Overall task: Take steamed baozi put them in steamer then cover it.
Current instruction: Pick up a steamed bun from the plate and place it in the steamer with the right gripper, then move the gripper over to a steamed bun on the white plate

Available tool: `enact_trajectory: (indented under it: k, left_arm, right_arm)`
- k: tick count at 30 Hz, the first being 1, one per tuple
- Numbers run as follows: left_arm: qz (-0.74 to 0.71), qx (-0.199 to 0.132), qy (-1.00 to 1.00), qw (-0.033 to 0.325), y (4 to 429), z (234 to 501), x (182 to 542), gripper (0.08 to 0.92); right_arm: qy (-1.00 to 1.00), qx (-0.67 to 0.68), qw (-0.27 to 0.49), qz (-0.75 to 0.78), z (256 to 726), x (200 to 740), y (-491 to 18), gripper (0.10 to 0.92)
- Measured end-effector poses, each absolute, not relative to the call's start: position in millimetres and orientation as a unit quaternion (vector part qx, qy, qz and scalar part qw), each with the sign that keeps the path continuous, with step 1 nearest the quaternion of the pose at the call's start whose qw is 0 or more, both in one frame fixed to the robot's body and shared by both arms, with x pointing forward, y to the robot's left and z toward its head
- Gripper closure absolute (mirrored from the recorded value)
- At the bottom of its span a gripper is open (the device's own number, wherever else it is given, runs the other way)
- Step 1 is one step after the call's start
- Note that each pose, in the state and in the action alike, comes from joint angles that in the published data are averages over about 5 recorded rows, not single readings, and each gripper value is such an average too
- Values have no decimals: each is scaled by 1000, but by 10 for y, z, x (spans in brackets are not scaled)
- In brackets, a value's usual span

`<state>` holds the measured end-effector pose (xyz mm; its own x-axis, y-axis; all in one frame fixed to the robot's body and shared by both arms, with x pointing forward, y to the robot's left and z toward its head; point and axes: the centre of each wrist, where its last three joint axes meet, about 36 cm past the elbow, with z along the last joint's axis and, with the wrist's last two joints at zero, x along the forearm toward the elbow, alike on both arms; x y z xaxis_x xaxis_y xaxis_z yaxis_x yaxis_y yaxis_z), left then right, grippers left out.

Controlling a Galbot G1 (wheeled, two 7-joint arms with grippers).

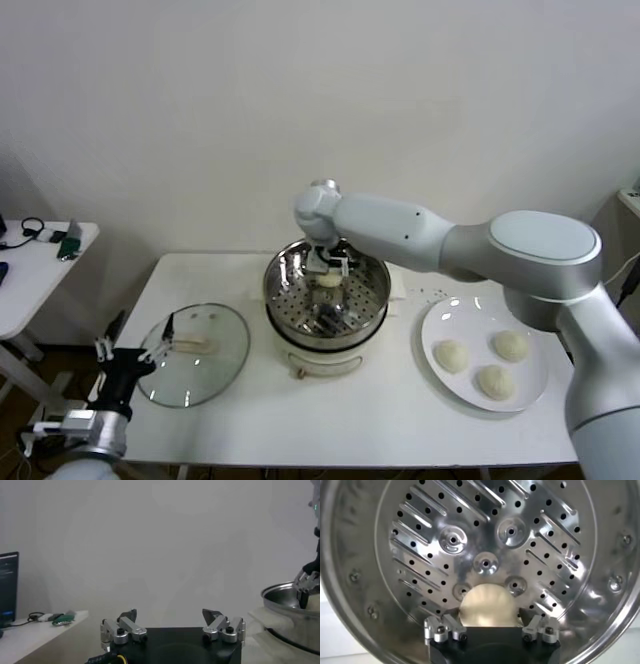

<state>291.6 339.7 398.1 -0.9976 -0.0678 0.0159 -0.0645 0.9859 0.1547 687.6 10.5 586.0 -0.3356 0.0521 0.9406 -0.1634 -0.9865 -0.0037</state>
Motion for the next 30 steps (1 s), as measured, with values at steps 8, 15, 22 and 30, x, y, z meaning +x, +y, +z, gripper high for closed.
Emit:
enact_trajectory:
  k: [8,15,22,30]
  left_arm:
    - [-77,36,-996,12,3413,3999,2870,177]
    - [-80,31,-996,12,3410,4021,2853,177]
    - [-78,32,-996,6,3373,4054,2875,177]
    - [-76,31,-997,9,3355,4034,2849,177]
  right_arm:
    - [-53,565,65,821,6171,6808,-20,199]
    - [-121,556,88,818,6666,6744,-522,200]
    - [-265,556,156,772,6936,6684,-1356,200]
    - [-394,547,277,685,6726,6509,-2441,200]
